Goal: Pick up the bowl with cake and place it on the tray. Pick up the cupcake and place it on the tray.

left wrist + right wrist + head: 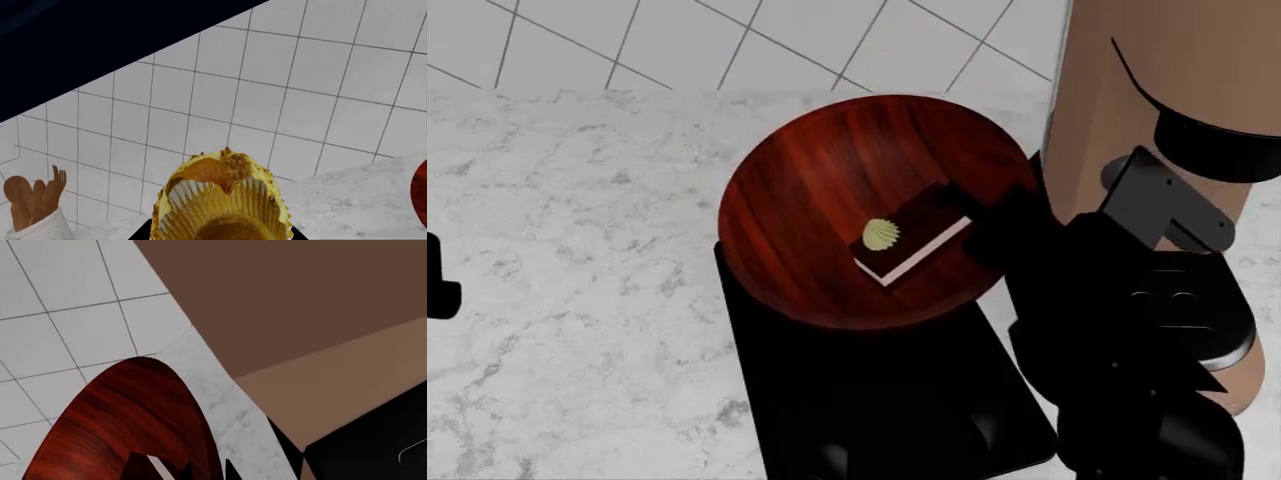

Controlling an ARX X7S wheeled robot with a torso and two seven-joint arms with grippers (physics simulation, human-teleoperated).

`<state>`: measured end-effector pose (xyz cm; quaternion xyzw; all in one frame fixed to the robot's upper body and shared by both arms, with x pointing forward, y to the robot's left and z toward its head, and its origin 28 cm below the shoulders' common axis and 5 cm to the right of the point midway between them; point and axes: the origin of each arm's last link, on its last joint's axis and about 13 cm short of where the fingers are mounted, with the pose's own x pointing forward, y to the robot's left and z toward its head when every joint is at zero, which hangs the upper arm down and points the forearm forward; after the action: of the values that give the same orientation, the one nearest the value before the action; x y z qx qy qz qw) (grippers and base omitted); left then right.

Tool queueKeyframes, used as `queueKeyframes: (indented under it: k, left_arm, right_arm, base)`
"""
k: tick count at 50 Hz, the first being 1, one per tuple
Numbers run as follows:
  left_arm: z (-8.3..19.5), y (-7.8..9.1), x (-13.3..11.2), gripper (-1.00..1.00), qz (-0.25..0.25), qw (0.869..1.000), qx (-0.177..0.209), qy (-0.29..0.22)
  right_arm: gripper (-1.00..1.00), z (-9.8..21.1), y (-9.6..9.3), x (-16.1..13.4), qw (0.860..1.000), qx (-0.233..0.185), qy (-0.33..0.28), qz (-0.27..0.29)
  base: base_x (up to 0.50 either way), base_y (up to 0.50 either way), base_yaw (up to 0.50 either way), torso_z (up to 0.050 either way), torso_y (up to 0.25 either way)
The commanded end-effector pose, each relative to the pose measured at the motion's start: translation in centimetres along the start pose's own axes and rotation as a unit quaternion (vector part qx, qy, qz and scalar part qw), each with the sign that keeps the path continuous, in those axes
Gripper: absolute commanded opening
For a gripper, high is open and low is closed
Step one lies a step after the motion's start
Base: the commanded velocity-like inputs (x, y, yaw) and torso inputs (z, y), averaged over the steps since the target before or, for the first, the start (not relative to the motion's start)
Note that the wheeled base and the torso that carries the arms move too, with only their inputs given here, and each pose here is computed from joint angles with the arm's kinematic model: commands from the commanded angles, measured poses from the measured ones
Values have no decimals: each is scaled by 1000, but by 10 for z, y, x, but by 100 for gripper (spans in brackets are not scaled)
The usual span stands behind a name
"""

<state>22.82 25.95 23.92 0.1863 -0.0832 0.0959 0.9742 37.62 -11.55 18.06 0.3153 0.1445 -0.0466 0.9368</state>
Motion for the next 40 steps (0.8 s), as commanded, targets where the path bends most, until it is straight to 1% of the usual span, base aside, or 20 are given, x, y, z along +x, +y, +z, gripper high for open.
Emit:
queueKeyframes:
  k: [1,13,14,20,28,32,34,35,37,40]
  left_arm:
    - [0,0,-2,-100,5,1000,-6,0]
    - [1,1,-4,-100,4,1000,-6,1]
    - [2,1,-4,-100,4,1000,-6,1]
    - [1,1,-4,-100,3,1000,-6,2]
    - [1,1,-4,-100,3,1000,-6,2]
    - [1,1,-3,-100,3,1000,-7,1]
    - [1,0,-2,-100,2,1000,-7,0]
    - [1,0,-2,-100,2,1000,-7,0]
    - [2,-1,-1,-100,2,1000,-8,-1]
    - [2,-2,-1,-100,-1,1000,-9,-2]
  right_arm:
    - [-100,-7,0,0,1000,-7,17,13]
    - [-100,-13,-4,1,1000,-7,26,8]
    - [100,-14,-4,0,1000,-8,26,10]
    - [100,-11,-3,-6,1000,-4,20,22]
    - [100,5,11,-25,998,-12,-11,55]
    - [100,24,25,-51,995,-24,-52,83]
    - [100,37,34,-70,992,-33,-81,88]
    - [100,40,36,-75,992,-32,-84,90]
    - [100,50,43,-99,986,-50,-123,104]
    - [100,60,49,-121,980,-64,-155,111]
  base:
    - [0,0,3,0,0]
    - [0,0,1,0,0]
    - [0,0,0,0,0]
    - [2,0,1,0,0]
    - [0,0,0,0,0]
    - [0,0,0,0,0]
    - [0,0,0,0,0]
    - [0,0,0,0,0]
    - [0,0,0,0,0]
    - [0,0,0,0,0]
